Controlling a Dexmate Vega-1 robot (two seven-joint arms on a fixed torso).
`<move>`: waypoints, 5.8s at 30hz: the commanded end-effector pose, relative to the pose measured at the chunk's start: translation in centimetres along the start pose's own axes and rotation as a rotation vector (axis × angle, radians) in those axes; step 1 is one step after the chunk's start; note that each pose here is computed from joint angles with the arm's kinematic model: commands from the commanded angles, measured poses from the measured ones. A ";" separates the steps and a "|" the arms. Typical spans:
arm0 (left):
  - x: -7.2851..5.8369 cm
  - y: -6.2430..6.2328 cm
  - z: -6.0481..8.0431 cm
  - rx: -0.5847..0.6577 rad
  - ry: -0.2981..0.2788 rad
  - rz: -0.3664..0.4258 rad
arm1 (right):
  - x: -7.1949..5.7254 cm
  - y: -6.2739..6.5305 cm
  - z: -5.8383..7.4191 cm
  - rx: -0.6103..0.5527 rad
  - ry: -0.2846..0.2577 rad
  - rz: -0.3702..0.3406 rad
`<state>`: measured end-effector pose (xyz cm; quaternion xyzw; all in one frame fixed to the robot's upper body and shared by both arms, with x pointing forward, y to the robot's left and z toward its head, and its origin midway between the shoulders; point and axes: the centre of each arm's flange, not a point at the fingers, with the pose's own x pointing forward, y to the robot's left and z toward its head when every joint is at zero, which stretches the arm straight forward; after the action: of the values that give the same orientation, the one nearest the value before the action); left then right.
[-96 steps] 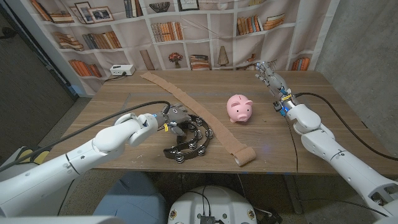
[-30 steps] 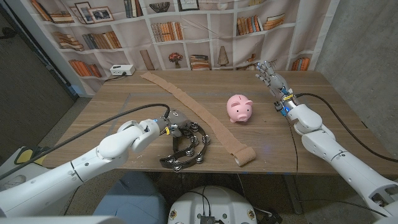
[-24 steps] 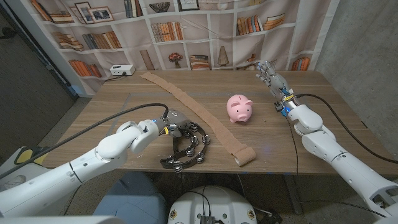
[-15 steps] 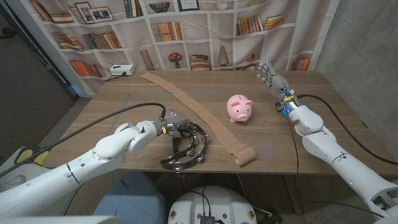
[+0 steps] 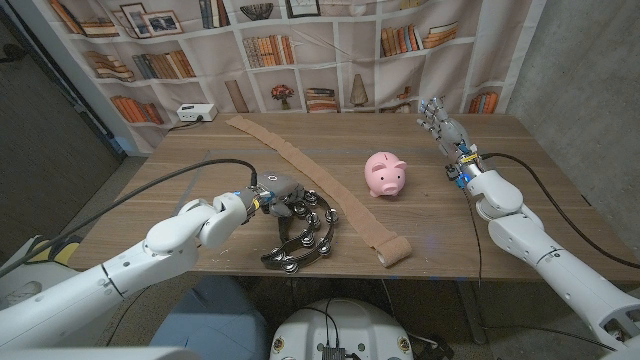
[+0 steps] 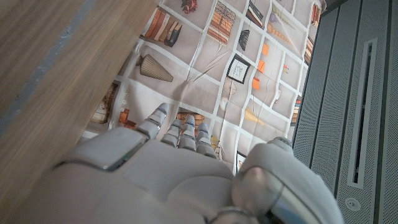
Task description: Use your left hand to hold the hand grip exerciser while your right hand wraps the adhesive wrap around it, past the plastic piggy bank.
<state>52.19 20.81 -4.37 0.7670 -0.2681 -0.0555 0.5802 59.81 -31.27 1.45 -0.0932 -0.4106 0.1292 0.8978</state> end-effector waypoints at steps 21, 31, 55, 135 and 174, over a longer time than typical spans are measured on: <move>-1.8 4.1 -3.2 -0.232 0.139 0.304 | 0.5 -1.0 0.4 -0.006 -0.020 -0.025; -2.2 4.2 -3.9 -0.289 0.173 0.412 | 1.0 -1.2 1.1 -0.016 -0.036 -0.027; -4.8 4.5 -5.6 -0.392 0.281 0.593 | 0.3 -0.7 1.6 -0.035 -0.036 -0.031; -9.8 2.0 -10.1 -0.537 0.441 0.816 | -5.7 7.1 9.0 -0.605 -0.141 0.391; -9.1 0.9 -10.2 -0.578 0.480 0.875 | -11.4 9.8 10.5 -0.752 -0.148 0.550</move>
<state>47.78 33.94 -2.17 0.3952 -0.3936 0.2901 0.7777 44.63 -25.23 -1.70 -0.4845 -0.4568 0.1961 0.7198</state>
